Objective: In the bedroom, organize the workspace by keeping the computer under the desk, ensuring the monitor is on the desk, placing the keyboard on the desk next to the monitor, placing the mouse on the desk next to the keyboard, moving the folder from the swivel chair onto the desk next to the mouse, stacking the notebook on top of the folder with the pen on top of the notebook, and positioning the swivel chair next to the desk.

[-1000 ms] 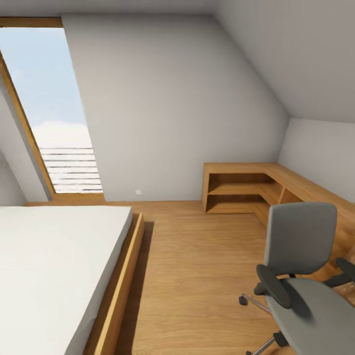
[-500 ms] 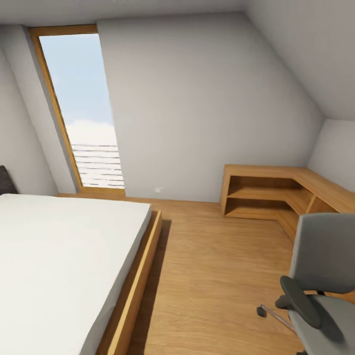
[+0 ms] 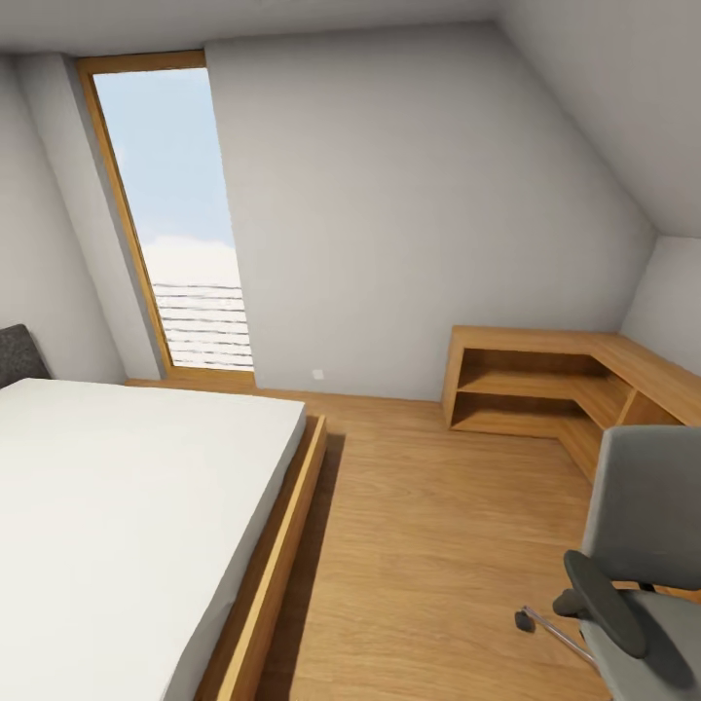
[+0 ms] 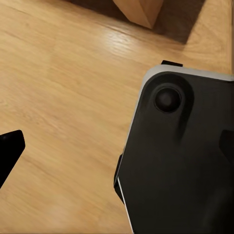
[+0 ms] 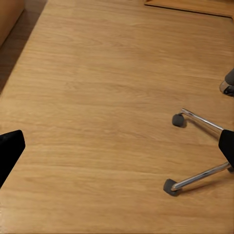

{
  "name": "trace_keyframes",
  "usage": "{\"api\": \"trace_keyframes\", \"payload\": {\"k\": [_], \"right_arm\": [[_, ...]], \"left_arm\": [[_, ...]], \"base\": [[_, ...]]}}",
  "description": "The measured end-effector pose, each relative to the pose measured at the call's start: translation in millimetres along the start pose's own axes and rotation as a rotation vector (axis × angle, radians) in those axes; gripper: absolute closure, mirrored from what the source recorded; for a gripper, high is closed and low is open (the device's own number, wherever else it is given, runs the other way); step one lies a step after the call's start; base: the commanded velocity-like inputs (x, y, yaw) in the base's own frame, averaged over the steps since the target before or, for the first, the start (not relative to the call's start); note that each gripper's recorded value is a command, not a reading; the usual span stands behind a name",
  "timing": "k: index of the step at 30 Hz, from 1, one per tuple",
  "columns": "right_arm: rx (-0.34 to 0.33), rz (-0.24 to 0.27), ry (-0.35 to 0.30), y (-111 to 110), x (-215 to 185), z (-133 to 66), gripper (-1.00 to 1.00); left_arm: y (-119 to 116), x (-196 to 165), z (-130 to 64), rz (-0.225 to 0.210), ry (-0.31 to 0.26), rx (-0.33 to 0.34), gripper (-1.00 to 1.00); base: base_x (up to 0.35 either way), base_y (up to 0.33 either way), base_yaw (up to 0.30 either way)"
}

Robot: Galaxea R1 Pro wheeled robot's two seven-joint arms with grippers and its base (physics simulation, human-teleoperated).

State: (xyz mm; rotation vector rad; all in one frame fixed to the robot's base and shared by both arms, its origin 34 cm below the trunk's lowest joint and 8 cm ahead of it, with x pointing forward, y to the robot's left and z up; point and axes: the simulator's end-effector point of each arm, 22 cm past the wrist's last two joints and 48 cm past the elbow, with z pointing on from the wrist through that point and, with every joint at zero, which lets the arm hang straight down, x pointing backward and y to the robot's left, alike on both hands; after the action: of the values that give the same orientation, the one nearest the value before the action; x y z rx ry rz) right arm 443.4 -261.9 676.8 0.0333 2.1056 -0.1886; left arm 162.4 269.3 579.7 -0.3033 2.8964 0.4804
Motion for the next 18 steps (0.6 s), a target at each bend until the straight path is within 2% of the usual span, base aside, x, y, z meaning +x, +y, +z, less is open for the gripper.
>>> {"api": "trace_keyframes", "payload": {"k": [9, 18], "right_arm": [[0.0, 0.003, -0.001, 1.6, -0.3, -0.3, -1.0], [0.002, 0.003, 0.0, 0.2, -0.1, -0.2, -1.0]], "left_arm": [[-3.3, 1.2, -1.1, -0.001, 0.004, 0.004, -1.0], [-3.5, 0.8, -1.2, -0.002, 0.002, 0.005, -1.0]], "base": [[0.0, 0.0, -0.023], [0.0, 0.0, -0.218]]}}
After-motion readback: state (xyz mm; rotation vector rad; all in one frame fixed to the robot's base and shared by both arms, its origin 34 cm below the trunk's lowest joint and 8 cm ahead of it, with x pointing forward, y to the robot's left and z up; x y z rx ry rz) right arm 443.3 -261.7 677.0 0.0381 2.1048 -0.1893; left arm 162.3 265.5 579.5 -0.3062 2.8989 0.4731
